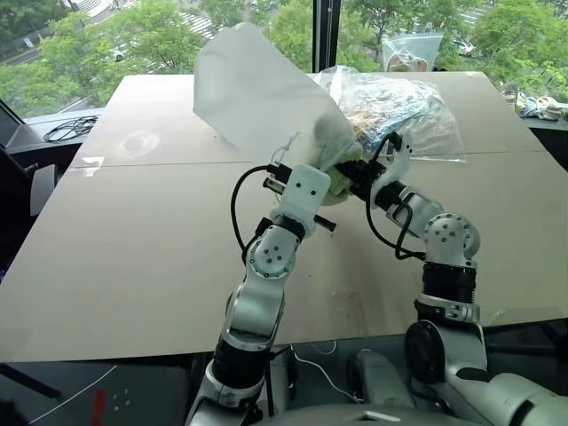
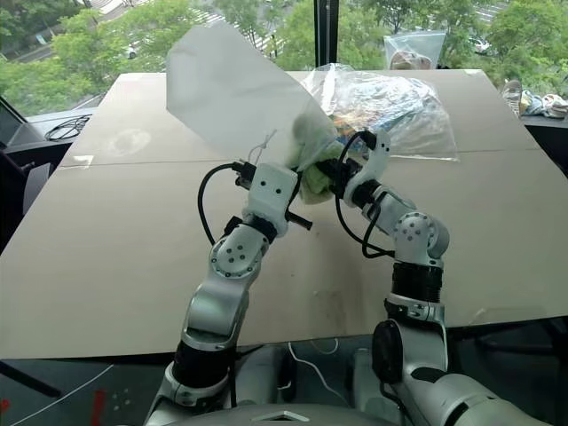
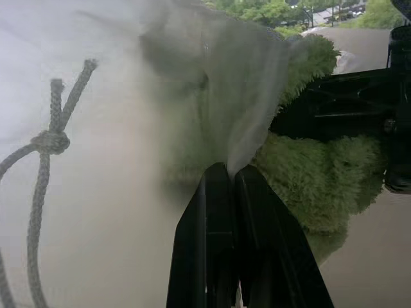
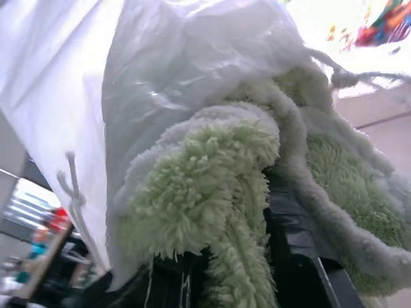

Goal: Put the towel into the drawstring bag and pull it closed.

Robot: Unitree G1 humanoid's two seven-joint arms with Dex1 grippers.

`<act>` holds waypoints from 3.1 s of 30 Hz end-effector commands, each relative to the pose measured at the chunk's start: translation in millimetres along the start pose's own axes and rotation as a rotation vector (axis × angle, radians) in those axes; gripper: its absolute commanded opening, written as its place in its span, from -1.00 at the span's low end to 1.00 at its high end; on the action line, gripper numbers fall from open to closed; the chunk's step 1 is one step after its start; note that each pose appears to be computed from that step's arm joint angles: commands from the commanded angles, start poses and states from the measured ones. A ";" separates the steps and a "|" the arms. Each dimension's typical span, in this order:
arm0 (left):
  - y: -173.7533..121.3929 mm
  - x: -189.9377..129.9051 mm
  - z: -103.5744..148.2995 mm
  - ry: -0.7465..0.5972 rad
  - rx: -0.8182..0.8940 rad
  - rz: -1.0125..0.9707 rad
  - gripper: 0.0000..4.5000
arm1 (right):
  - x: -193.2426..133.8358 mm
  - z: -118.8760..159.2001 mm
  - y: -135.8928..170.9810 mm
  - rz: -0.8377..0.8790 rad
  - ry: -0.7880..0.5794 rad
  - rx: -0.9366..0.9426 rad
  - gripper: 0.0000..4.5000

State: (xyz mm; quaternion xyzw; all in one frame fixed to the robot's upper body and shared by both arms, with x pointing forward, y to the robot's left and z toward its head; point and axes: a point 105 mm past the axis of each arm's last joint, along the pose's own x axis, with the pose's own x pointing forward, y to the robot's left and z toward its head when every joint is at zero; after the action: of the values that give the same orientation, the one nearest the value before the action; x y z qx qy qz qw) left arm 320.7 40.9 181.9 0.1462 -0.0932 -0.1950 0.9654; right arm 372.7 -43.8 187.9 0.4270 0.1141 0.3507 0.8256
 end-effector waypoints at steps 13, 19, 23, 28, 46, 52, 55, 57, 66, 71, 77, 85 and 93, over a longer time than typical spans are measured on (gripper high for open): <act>-42.3 6.5 35.9 -0.140 -0.383 -0.389 -1.00 | 21.8 9.9 4.7 -0.203 -0.114 0.743 -0.93; -12.2 14.7 22.5 -0.112 -0.359 -0.234 -1.00 | 17.6 18.1 22.7 -0.118 -0.109 0.734 -0.93; 2.4 17.2 14.3 -0.088 -0.368 -0.166 -1.00 | 13.7 15.4 33.8 -0.037 -0.082 0.756 -0.93; 6.9 16.1 -2.7 -0.015 -0.386 -0.131 -1.00 | 16.5 12.6 51.0 0.036 -0.051 0.770 -0.93; -1.8 -26.7 15.2 0.006 -0.792 -0.453 -1.00 | -13.2 -19.1 -2.7 -0.270 0.137 0.275 0.93; 17.9 -31.5 10.5 0.011 -0.802 -0.388 -1.00 | -34.1 -9.0 -21.4 -0.297 0.156 0.163 0.93; 20.9 -33.6 7.0 0.026 -0.792 -0.380 -1.00 | -41.7 -2.5 -25.6 -0.286 0.153 0.104 0.93; 22.5 -34.5 1.9 0.045 -0.779 -0.367 -1.00 | -46.4 5.8 -24.4 -0.254 0.134 0.081 0.93; 23.4 -36.7 -11.3 0.095 -0.740 -0.360 -1.00 | -88.9 1.4 -0.7 0.026 0.314 -0.617 0.93; 20.9 -37.7 -13.3 0.107 -0.730 -0.375 -1.00 | -87.4 -30.8 -17.6 0.049 0.475 -0.921 0.93; 16.0 -39.1 -11.3 0.107 -0.722 -0.408 -1.00 | -66.3 -32.2 -26.3 0.048 0.392 -0.998 0.27; 7.4 -46.0 -10.6 0.119 -0.714 -0.470 -1.00 | -58.3 -24.7 -22.8 0.090 0.331 -1.013 -0.99; -15.7 -66.8 6.1 0.117 -0.668 -0.757 -1.00 | -64.2 -41.8 12.4 0.381 0.434 -0.855 -0.99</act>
State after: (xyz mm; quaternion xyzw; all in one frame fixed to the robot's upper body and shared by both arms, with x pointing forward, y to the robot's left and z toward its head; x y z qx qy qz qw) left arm 264.5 60.5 160.2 -0.1416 0.1111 -0.5032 0.8452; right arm 309.1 -61.5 145.2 -0.0193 0.0796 0.5563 0.8269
